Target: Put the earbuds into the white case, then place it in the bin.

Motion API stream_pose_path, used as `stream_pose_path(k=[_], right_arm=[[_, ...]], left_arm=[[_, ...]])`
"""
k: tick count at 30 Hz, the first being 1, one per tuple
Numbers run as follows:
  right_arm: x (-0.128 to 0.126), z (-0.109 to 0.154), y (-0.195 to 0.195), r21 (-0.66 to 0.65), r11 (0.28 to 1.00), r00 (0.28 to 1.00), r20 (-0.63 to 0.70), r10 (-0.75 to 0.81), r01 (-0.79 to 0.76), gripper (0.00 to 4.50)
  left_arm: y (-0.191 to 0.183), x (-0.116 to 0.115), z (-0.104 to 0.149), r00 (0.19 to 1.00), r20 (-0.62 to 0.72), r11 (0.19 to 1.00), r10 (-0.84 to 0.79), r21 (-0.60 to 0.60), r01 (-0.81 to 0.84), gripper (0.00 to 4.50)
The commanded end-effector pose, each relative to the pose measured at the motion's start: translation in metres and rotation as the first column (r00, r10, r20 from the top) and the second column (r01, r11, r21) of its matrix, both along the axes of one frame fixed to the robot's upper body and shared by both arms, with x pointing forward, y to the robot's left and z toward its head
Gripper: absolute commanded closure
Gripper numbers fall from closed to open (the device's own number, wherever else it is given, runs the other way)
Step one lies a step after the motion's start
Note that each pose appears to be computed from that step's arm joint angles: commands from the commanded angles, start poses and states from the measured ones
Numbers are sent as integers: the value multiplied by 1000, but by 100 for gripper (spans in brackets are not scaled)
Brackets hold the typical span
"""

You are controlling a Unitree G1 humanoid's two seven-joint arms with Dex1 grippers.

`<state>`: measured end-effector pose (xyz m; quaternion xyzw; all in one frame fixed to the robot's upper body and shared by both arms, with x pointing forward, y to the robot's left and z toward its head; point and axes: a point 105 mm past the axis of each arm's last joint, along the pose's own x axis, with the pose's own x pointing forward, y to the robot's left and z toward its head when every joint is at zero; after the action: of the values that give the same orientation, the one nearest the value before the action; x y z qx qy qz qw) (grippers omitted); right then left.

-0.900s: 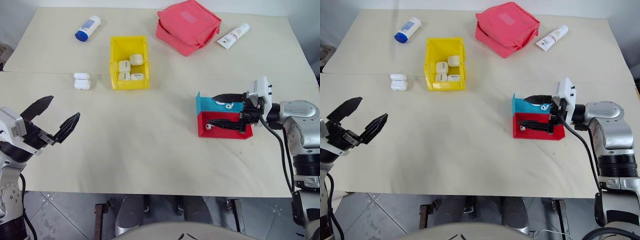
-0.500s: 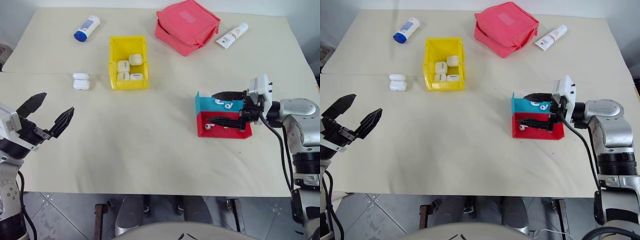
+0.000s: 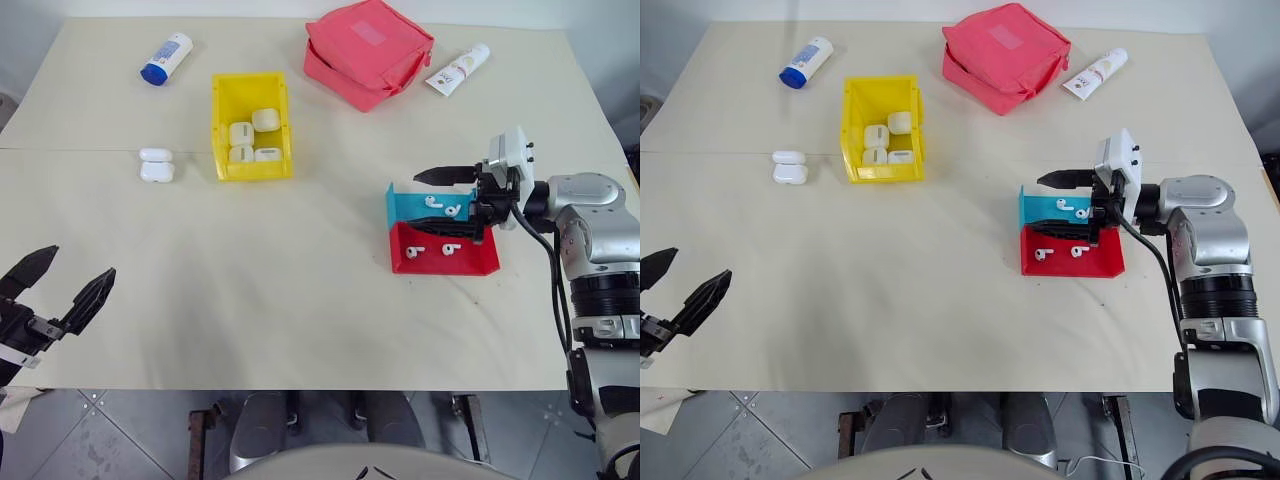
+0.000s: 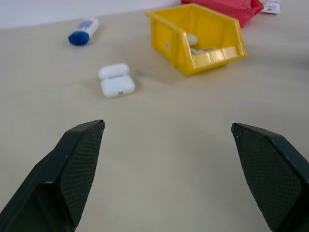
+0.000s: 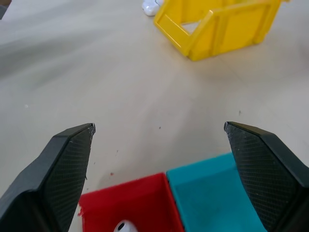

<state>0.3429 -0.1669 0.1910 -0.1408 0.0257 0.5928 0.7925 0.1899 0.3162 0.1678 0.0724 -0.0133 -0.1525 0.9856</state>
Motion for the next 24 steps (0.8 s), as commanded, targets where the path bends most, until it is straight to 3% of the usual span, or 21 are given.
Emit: stream_pose_path(k=[1,5,9,24], right_arm=[[0,8,3,2,1000,999,33,28,-28,0],[0,7,6,2,999,999,32,38,-38,0],[-2,5,7,1,999,999,27,43,-43,0],[-12,1,1,-22,999,999,4,36,-36,0]], left_arm=[[1,-5,13,998,58,998,17,56,-21,3],[10,27,20,995,57,995,79,64,-82,3],[7,72,34,989,15,988,147,51,-147,3],[0,181,41,882,-319,937,348,146,-317,3]])
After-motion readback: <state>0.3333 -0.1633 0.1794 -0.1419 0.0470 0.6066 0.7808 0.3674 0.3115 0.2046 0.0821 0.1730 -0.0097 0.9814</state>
